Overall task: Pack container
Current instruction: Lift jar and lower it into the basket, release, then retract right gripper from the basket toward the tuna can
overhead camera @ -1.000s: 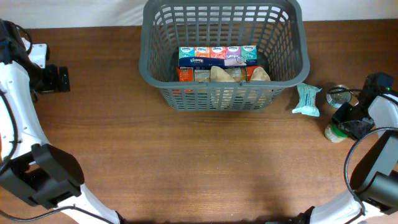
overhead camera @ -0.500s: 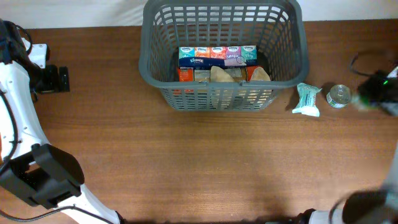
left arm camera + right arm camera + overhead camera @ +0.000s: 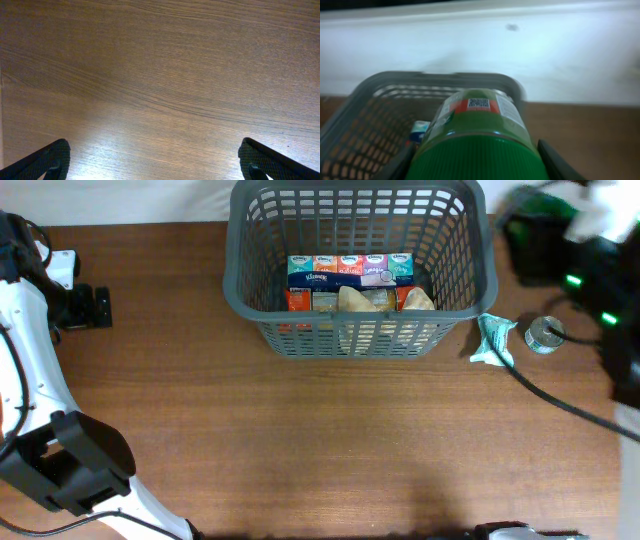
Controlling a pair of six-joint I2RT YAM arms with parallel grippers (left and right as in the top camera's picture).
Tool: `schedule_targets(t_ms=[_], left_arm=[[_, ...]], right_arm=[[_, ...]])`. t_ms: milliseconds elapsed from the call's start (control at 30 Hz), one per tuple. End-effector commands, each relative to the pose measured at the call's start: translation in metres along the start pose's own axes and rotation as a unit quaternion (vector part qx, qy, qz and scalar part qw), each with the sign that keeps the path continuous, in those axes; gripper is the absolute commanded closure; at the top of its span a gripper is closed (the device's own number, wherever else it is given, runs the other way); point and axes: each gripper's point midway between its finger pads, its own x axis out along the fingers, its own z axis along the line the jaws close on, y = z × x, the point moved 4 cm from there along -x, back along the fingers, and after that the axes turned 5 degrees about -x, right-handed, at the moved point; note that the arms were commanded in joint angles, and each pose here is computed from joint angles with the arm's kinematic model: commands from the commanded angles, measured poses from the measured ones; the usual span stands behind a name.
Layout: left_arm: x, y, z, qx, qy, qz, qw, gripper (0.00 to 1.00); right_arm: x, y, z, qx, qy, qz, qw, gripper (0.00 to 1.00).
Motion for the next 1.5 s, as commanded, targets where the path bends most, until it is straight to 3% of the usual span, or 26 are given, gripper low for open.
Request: schedule_targets(t_ms=[0, 267, 667, 700, 800, 833, 967, 1100, 1267, 1467], left_arm=[[0.0, 0.001, 0.0, -0.009, 0.005, 0.0, 1.0, 0.01], [0.0, 0.001, 0.0, -0.008, 0.005, 0.0, 1.0, 0.01], [0.0, 0.001, 0.0, -0.008, 0.005, 0.0, 1.0, 0.01], [0.0, 0.001, 0.0, -0.009, 0.005, 0.0, 1.0, 0.01], [0.0, 0.001, 0.0, -0.009, 0.005, 0.0, 1.0, 0.01], [0.0, 0.001, 0.0, -0.008, 0.005, 0.0, 1.0, 0.01], [0.0, 0.001, 0.0, -0.008, 0.005, 0.0, 1.0, 0.01], [0.0, 0.001, 0.0, -0.008, 0.005, 0.0, 1.0, 0.01], [0.0, 0.001, 0.0, -0.008, 0.005, 0.0, 1.0, 0.01], [0.0, 0.001, 0.0, -0.008, 0.005, 0.0, 1.0, 0.01]], right_arm=[[0.06, 0.015, 0.03, -0.071, -0.052, 0.04, 0.995, 0.96], [0.176, 0.094, 0.039, -0.087, -0.077, 0.176, 0.978, 0.96], [0.213, 0.197, 0.034, -0.07, -0.083, 0.365, 0.925, 0.95], [0.214, 0.2, 0.033, -0.071, -0.079, 0.371, 0.923, 0.9], [0.214, 0.2, 0.029, -0.074, -0.068, 0.373, 0.922, 0.59], [0.213, 0.2, 0.029, -0.075, -0.068, 0.373, 0.922, 0.55], [0.2, 0.18, 0.03, -0.077, -0.066, 0.351, 0.931, 0.37], [0.17, 0.127, 0.031, -0.082, -0.062, 0.286, 0.953, 0.04], [0.104, 0.048, 0.032, -0.092, -0.046, 0.188, 0.977, 0.01], [0.021, -0.005, -0.033, -0.08, 0.158, 0.111, 0.978, 0.01]])
